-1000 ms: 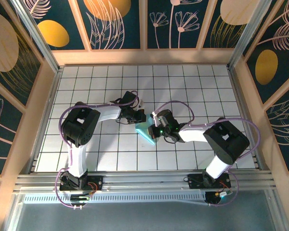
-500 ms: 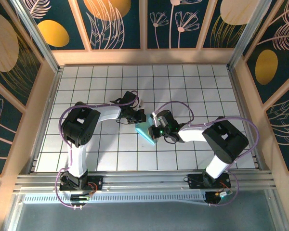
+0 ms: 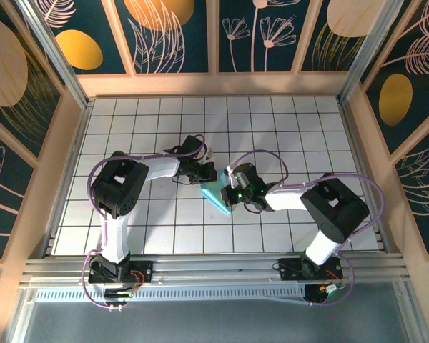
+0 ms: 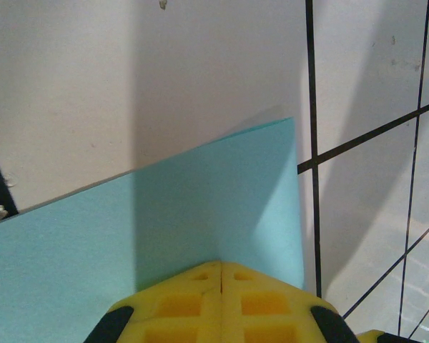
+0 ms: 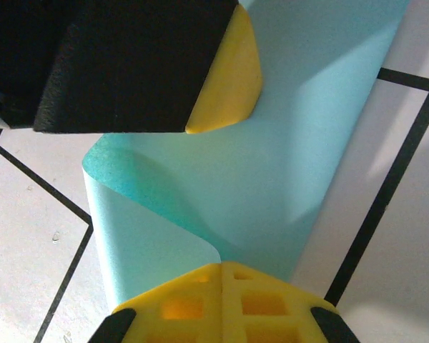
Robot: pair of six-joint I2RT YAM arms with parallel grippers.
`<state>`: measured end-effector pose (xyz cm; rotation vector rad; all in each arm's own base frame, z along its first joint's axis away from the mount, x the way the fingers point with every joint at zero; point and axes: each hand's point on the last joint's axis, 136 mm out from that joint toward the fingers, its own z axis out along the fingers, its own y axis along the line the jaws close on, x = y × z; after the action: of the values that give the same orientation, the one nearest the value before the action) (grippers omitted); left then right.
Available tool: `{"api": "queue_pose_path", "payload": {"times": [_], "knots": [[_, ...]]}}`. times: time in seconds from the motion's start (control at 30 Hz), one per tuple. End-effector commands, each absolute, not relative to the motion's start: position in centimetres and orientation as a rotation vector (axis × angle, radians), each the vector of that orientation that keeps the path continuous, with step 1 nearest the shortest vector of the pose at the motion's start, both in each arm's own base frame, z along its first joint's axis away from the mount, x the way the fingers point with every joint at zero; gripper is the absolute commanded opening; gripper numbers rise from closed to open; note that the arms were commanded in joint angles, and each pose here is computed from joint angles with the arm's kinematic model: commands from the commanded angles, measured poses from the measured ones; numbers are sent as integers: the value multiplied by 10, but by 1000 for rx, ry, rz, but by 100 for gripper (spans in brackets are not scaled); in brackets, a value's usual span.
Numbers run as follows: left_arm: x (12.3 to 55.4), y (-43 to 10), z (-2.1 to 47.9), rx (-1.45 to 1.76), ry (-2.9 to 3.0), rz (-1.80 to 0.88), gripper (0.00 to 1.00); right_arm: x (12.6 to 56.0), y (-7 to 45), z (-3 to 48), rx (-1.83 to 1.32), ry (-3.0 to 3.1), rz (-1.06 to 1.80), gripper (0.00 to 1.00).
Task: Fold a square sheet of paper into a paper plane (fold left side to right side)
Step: Third fold the triangle at the center of the table.
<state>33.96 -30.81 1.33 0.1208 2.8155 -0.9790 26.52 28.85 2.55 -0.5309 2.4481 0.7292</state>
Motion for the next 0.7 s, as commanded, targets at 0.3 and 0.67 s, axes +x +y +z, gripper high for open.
{"api": "queue_pose_path", "payload": {"times": [0.3, 0.67], "knots": [[335, -295, -3, 98, 2872, -865, 9, 267, 286, 12, -516, 2502, 704, 0], [371, -289, 57, 75, 2701, -806, 27, 256, 277, -1, -515, 2553, 690, 0]]}}
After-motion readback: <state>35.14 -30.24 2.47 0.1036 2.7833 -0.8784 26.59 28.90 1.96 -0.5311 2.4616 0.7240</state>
